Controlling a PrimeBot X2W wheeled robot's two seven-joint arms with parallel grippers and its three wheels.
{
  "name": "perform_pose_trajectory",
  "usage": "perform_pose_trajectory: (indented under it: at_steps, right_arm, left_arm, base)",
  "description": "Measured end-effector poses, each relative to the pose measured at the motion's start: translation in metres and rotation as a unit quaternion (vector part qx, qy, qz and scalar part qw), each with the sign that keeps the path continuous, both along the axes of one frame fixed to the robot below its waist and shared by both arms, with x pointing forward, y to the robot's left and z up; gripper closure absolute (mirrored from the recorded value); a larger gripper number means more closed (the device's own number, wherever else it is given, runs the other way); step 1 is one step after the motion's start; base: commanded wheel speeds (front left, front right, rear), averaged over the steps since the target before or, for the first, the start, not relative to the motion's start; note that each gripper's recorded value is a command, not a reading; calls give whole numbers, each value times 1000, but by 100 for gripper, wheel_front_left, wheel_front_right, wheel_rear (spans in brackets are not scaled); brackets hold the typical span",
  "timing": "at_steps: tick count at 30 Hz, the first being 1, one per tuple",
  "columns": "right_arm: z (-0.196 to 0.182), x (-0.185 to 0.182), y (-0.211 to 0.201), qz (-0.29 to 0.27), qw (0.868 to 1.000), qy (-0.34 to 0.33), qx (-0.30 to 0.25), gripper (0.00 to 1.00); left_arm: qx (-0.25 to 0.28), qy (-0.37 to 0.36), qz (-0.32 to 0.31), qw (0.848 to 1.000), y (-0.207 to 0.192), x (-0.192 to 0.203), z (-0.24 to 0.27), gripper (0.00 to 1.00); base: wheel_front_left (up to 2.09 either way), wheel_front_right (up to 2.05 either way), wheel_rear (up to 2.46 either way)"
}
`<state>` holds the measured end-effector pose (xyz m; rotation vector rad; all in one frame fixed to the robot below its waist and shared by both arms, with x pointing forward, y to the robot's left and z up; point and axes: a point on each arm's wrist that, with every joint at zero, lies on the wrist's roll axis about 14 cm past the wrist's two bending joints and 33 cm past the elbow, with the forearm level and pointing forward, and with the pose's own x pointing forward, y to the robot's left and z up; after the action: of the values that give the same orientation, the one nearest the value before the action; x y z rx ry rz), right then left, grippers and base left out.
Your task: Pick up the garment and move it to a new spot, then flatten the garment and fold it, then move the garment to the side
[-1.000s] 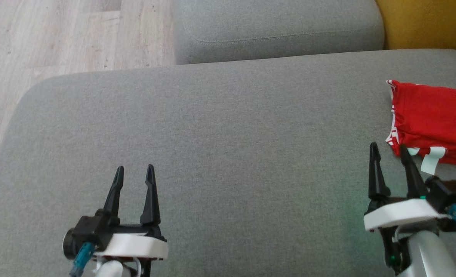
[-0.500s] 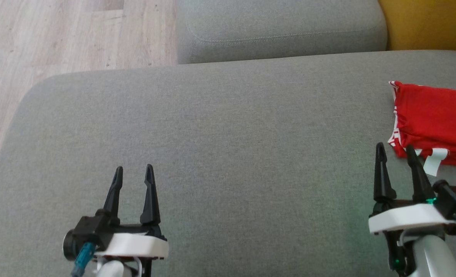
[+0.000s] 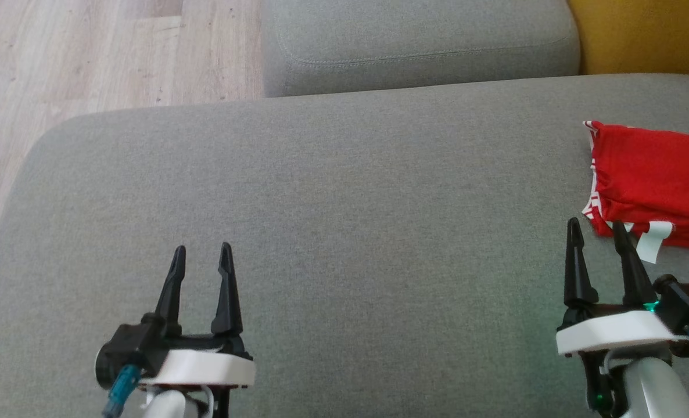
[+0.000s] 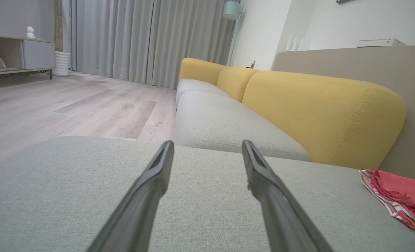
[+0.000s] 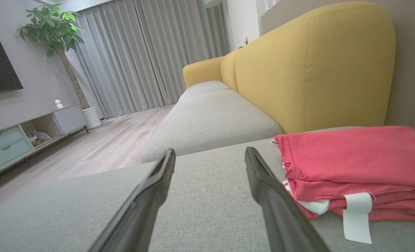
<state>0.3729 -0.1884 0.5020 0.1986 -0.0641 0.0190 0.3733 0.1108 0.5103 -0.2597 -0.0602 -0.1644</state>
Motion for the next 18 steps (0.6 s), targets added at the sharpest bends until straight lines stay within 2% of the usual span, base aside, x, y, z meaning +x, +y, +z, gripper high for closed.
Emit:
perform_pose_trajectory:
  at_steps: [18]
  right_arm:
    - [0, 1, 5, 7, 1000, 0, 8, 0]
  left_arm:
    - [-16, 14, 21, 1000, 9, 3, -6, 0]
  base:
    - [0, 0, 0]
